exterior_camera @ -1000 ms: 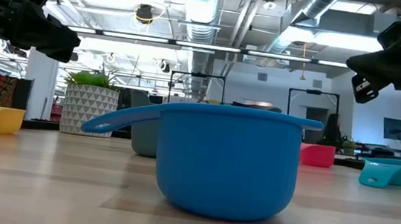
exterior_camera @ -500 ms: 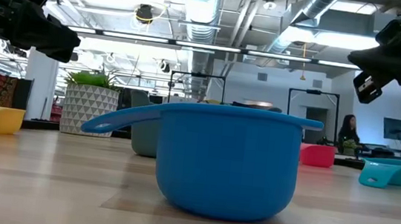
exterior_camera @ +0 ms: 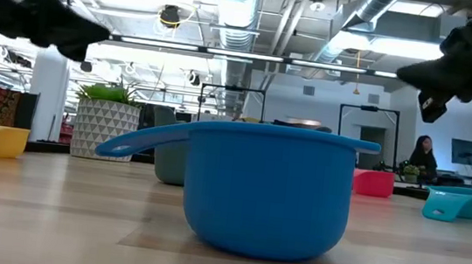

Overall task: Nest measuring cups in basket
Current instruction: Stack the red measuring cup on top of the orange measuring cup

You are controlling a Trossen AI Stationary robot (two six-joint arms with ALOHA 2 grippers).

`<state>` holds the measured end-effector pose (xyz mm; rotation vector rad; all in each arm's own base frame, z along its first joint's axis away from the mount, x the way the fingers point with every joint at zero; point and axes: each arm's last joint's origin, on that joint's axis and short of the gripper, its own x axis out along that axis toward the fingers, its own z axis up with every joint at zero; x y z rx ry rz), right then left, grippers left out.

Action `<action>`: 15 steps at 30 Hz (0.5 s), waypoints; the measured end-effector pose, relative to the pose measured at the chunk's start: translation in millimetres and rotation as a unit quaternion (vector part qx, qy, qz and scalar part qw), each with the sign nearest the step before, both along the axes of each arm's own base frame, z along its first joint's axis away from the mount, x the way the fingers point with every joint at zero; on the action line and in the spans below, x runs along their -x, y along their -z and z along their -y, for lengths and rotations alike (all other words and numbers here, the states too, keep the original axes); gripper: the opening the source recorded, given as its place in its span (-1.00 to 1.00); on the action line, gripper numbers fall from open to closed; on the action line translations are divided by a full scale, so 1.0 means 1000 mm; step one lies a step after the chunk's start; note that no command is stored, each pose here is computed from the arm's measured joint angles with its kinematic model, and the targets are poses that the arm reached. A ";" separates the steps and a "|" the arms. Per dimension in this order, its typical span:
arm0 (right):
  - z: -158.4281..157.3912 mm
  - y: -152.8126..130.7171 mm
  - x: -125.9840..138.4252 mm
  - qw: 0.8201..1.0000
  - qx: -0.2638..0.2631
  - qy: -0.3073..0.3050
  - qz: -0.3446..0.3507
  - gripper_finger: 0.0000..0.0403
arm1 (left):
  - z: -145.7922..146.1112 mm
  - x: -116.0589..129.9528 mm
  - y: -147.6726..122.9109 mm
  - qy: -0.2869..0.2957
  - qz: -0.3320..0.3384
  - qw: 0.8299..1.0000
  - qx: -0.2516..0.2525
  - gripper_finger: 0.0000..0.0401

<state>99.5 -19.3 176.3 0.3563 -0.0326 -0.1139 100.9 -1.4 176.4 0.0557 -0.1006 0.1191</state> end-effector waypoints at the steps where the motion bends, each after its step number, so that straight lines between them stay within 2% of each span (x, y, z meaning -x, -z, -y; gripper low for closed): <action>1: 0.002 0.000 0.000 0.999 -0.001 0.035 -0.002 -0.77 | -0.002 0.000 -0.002 -0.028 0.010 1.000 -0.003 -1.00; 5: 0.011 0.009 0.002 0.984 -0.056 0.171 -0.003 -0.77 | -0.008 0.003 -0.007 -0.133 0.035 0.990 0.013 -1.00; 8: 0.017 0.009 0.004 0.965 -0.090 0.244 0.017 -0.77 | -0.012 0.006 -0.007 -0.225 0.037 0.973 0.028 -1.00; 12: 0.021 0.011 0.005 0.953 -0.085 0.291 0.006 -0.77 | -0.017 0.009 -0.004 -0.326 0.021 0.945 0.038 -1.00; 15: 0.026 0.015 0.005 0.933 -0.061 0.355 -0.022 -0.77 | -0.018 0.009 0.000 -0.342 -0.006 0.939 0.018 -1.00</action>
